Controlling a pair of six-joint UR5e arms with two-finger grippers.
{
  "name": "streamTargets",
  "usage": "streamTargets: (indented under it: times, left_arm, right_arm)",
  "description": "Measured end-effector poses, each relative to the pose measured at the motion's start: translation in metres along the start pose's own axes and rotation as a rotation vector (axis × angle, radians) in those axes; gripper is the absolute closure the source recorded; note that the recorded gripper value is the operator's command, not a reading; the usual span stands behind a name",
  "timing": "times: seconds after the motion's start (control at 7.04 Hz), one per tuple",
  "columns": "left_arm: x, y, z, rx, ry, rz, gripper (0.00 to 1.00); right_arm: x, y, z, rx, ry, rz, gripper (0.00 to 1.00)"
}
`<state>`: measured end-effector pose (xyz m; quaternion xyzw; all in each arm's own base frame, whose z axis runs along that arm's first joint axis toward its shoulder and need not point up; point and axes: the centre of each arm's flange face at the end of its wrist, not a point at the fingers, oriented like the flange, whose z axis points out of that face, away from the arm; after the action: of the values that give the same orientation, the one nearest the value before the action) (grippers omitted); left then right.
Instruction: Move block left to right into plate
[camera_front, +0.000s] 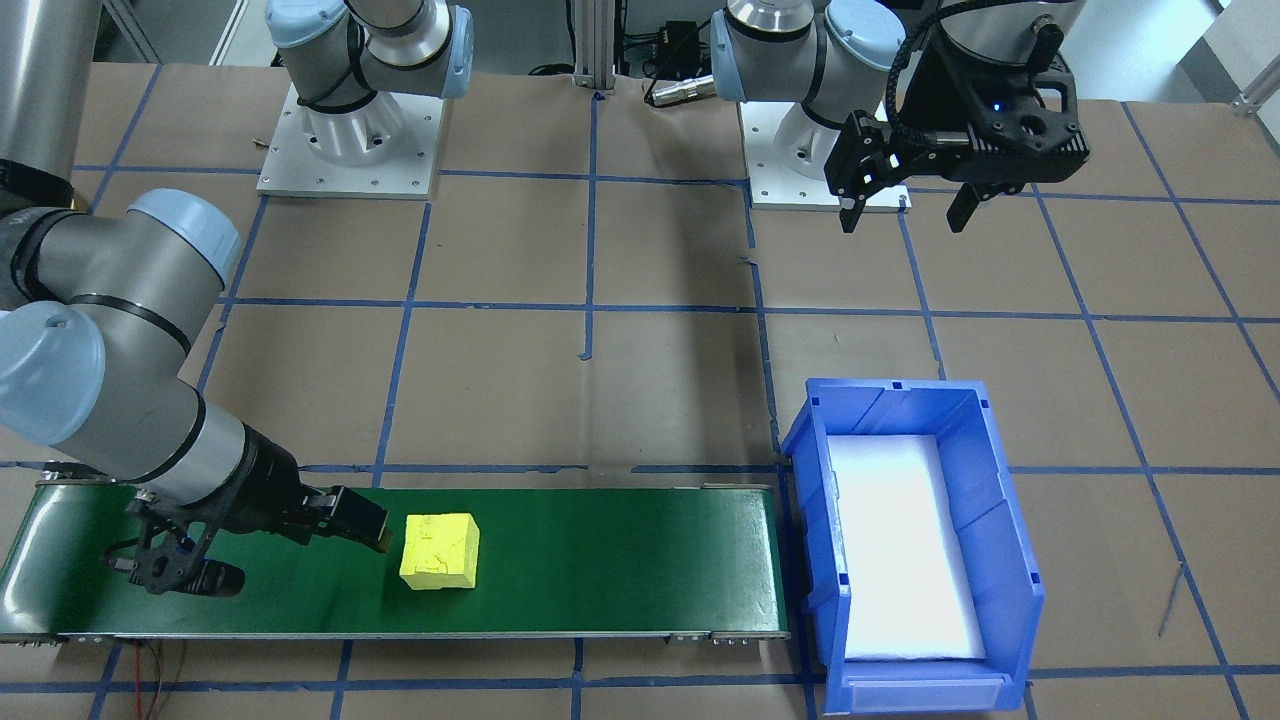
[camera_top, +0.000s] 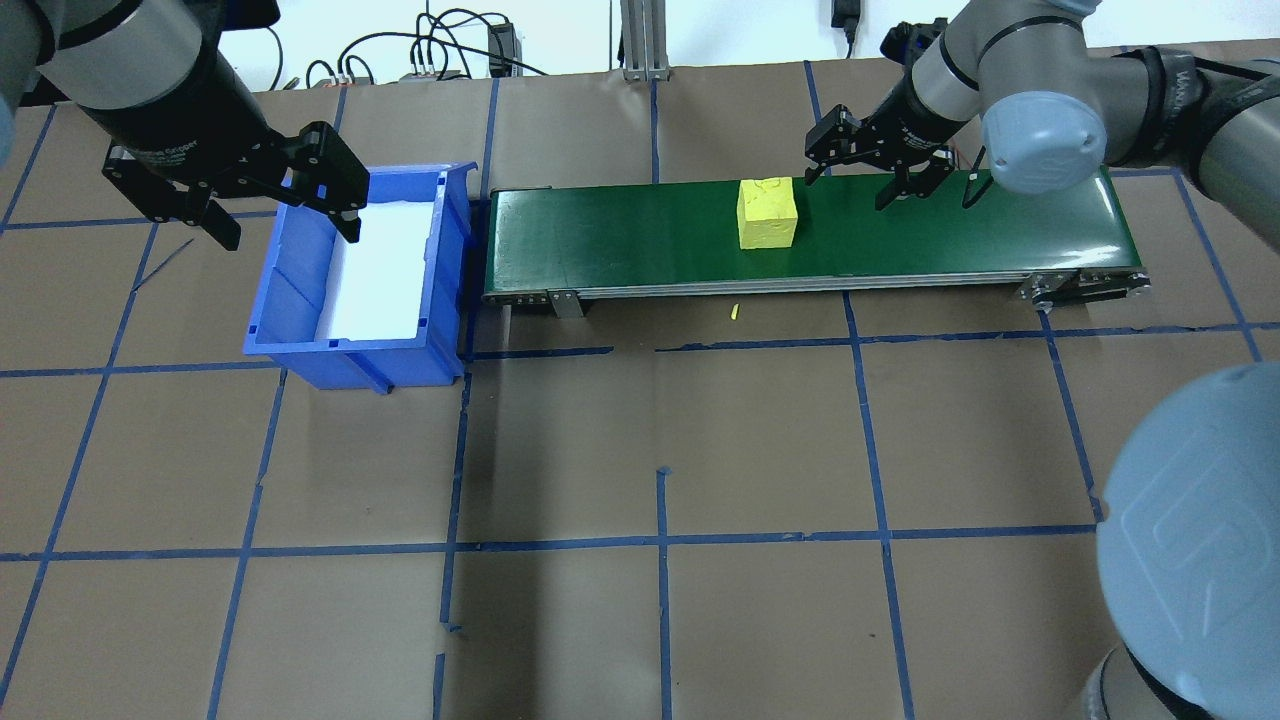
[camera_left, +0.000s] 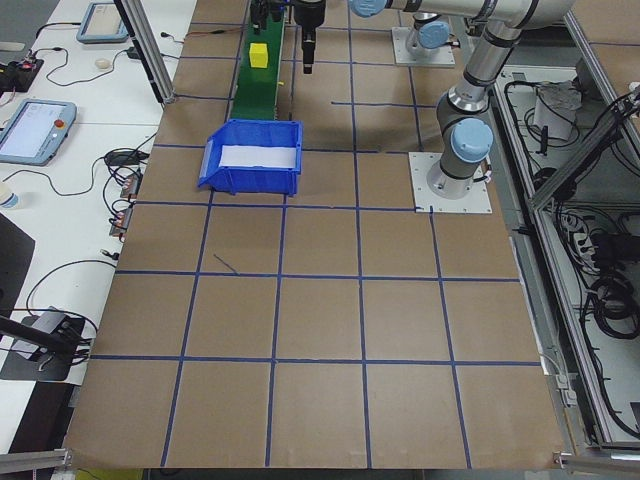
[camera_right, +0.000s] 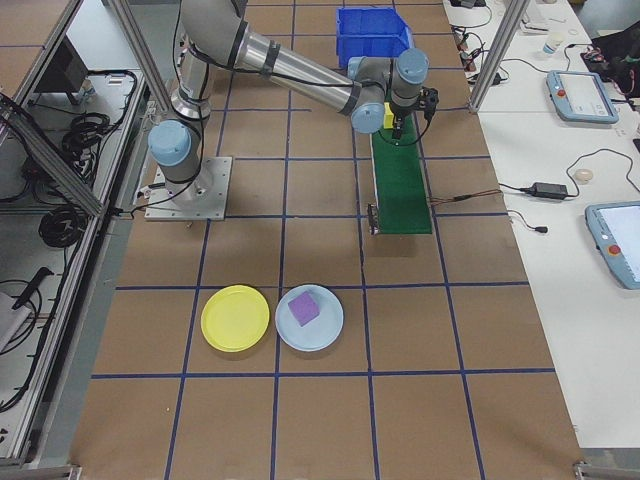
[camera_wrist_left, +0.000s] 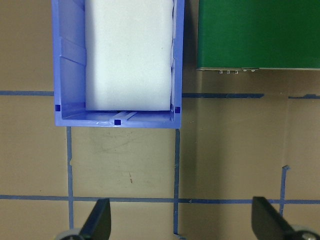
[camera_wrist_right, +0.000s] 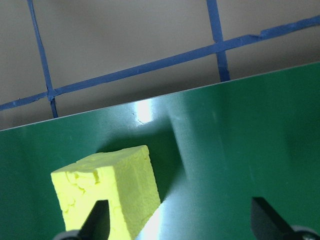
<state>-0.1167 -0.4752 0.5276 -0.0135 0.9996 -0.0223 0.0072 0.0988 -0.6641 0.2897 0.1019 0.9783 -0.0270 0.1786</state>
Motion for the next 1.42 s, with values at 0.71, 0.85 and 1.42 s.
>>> streamTargets:
  times: [0.71,0.85,1.42]
  left_arm:
    - [0.000,0.001,-0.001,0.002,-0.002,0.001,0.00]
    - [0.000,0.001,-0.001,0.003,-0.002,0.000,0.00]
    - [0.000,0.001,-0.002,0.004,-0.003,0.000,0.00]
  right_arm:
    - [0.001,-0.002,0.011,-0.014,-0.015,0.057,0.00]
    - [0.003,-0.004,0.015,-0.010,-0.016,0.060,0.00]
    - [0.019,-0.010,0.038,-0.013,0.068,-0.060,0.69]
